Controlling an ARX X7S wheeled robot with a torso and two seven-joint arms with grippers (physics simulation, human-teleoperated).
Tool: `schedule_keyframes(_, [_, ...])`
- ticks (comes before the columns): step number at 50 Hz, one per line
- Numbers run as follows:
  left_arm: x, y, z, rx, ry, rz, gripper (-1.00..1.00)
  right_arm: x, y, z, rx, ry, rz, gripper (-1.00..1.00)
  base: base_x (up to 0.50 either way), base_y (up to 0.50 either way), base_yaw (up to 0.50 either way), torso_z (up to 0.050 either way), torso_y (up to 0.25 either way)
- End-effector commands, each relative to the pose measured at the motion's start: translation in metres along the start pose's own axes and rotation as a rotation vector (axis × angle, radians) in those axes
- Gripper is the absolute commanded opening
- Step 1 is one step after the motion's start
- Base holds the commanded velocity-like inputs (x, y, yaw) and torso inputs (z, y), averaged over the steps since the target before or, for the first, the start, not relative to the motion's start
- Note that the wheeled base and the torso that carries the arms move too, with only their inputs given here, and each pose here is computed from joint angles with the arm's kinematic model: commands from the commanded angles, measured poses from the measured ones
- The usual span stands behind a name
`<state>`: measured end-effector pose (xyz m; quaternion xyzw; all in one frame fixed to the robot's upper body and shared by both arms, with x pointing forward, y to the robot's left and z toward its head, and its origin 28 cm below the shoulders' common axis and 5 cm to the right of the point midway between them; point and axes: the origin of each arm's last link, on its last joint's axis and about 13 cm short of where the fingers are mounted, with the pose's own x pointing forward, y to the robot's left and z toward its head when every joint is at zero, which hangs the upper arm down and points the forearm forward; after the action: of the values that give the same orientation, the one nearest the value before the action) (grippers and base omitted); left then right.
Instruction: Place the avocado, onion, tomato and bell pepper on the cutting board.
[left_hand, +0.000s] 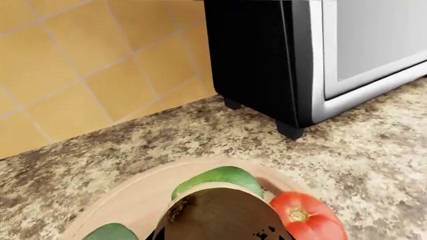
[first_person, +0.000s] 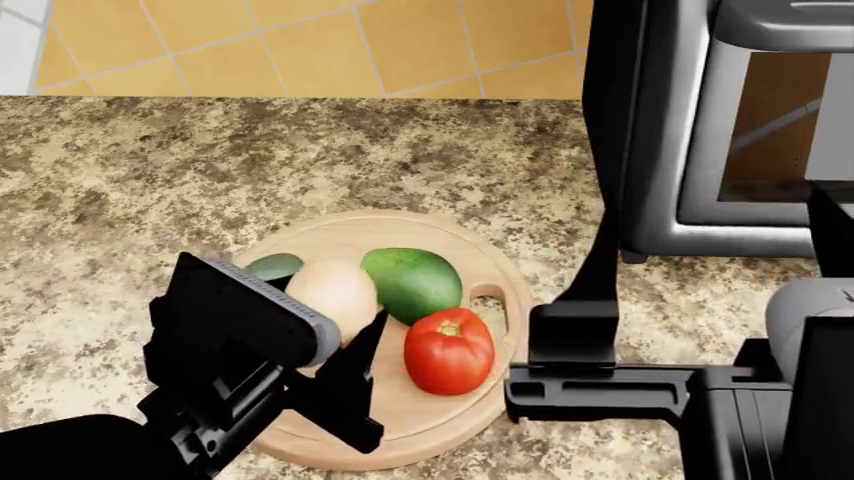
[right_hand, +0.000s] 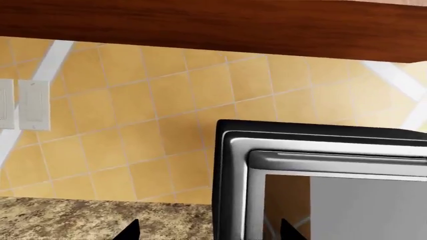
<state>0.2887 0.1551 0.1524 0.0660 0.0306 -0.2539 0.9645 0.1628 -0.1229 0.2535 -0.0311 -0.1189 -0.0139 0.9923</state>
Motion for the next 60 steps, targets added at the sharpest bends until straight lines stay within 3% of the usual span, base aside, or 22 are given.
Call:
schedule_keyframes(1, [-0.002, -0.003, -0.016, -0.071, 0.044, 0.027, -1.00, -0.003, -0.001, 0.000, 0.003, 0.010, 0.003, 1.00, 0.00, 0.00, 0.00, 0.000, 0.000])
schedule_keyframes(17, [-0.008, -0.010, -0.029, -0.113, 0.080, 0.025, -1.00, -0.004, -0.001, 0.000, 0.005, 0.019, 0.010, 1.00, 0.00, 0.00, 0.00, 0.000, 0.000])
schedule_keyframes(18, [-0.008, -0.010, -0.030, -0.113, 0.082, 0.025, 1.00, -0.005, 0.000, 0.000, 0.005, 0.020, 0.010, 1.00, 0.00, 0.00, 0.00, 0.000, 0.000])
schedule_keyframes(33, [-0.015, -0.011, -0.020, -0.115, 0.054, 0.013, 1.00, -0.003, 0.001, 0.000, 0.006, 0.020, 0.011, 1.00, 0.00, 0.00, 0.00, 0.000, 0.000])
schedule_keyframes(41, [-0.060, -0.017, 0.053, -0.107, -0.199, -0.004, 1.00, -0.001, 0.002, 0.001, 0.006, 0.014, 0.015, 1.00, 0.00, 0.00, 0.00, 0.000, 0.001])
schedule_keyframes(46, [-0.084, -0.017, 0.082, -0.088, -0.312, 0.012, 1.00, 0.000, 0.002, 0.002, 0.006, 0.005, 0.018, 1.00, 0.00, 0.00, 0.00, 0.000, 0.000])
schedule_keyframes(53, [-0.106, -0.011, 0.099, -0.100, -0.397, 0.083, 1.00, 0.004, 0.002, 0.000, 0.005, -0.001, 0.016, 1.00, 0.00, 0.00, 0.00, 0.000, 0.000])
schedule_keyframes(60, [-0.126, 0.001, 0.086, -0.149, -0.423, 0.220, 1.00, 0.009, 0.003, -0.005, 0.007, -0.001, 0.015, 1.00, 0.00, 0.00, 0.00, 0.000, 0.000])
